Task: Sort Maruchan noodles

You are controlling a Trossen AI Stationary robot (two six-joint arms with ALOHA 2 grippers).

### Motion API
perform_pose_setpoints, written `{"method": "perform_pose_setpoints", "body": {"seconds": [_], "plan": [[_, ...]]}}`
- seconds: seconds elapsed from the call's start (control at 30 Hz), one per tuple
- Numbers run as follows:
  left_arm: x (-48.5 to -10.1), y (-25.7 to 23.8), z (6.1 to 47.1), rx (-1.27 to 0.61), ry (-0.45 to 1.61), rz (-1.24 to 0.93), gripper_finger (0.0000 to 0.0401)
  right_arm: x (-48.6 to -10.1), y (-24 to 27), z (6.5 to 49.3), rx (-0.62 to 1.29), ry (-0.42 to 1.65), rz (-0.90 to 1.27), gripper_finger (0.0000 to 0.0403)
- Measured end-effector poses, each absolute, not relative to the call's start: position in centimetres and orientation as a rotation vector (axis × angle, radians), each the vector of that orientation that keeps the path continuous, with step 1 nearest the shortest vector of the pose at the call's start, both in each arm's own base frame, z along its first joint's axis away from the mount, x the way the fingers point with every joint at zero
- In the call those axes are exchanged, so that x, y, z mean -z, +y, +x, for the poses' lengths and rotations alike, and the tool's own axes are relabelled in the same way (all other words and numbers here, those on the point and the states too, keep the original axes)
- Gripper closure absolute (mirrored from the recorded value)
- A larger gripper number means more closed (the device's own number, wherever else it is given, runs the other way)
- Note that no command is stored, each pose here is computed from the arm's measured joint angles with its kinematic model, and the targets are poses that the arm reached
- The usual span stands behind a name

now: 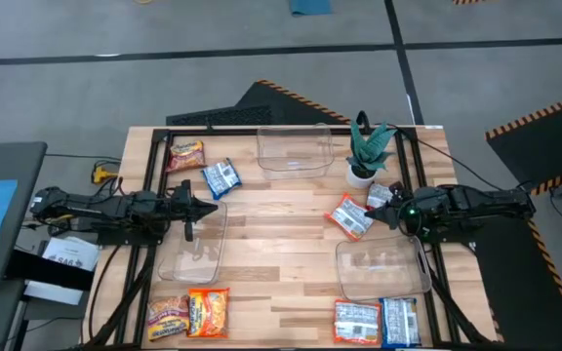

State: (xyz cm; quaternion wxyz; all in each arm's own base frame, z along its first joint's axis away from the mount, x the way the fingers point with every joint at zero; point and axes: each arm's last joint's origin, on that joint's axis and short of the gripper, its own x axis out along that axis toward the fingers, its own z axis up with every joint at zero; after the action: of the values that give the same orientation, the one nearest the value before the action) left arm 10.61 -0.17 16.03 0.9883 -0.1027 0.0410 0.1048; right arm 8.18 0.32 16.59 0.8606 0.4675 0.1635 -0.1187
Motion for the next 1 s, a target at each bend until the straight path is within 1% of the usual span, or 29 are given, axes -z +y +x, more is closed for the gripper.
{"method": "perform_pose_setpoints", "body": {"seconds": [0.47,0.53,0.57,0.67,0.77,0.83,1.0], "plan": [[-16.0,-0.2,10.6,-0.211,0.083,-0.206,0.0401,-16.6,0.3,8.2,0.249,0.343,0.981,0.0362],[-16.0,-0.2,10.6,-0.211,0.082,-0.207,0.0401,-16.6,0.2,8.2,0.271,0.328,0.973,0.0362],[-16.0,-0.2,10.6,-0.211,0.082,-0.206,0.0401,-16.6,0.1,8.2,0.306,0.301,0.981,0.0362],[-16.0,-0.2,10.6,-0.211,0.082,-0.206,0.0401,-16.9,-0.2,8.3,0.408,0.182,1.143,0.0362],[-16.0,-0.2,10.6,-0.211,0.083,-0.206,0.0401,-18.0,-0.7,8.5,0.482,-0.044,1.225,0.0362],[-16.0,-0.2,10.6,-0.211,0.083,-0.206,0.0401,-19.2,-0.8,9.0,0.417,-0.158,1.245,0.0362],[-16.0,-0.2,10.6,-0.211,0.083,-0.206,0.0401,-23.2,-0.5,9.7,0.13,-0.436,1.182,0.0362]]}}
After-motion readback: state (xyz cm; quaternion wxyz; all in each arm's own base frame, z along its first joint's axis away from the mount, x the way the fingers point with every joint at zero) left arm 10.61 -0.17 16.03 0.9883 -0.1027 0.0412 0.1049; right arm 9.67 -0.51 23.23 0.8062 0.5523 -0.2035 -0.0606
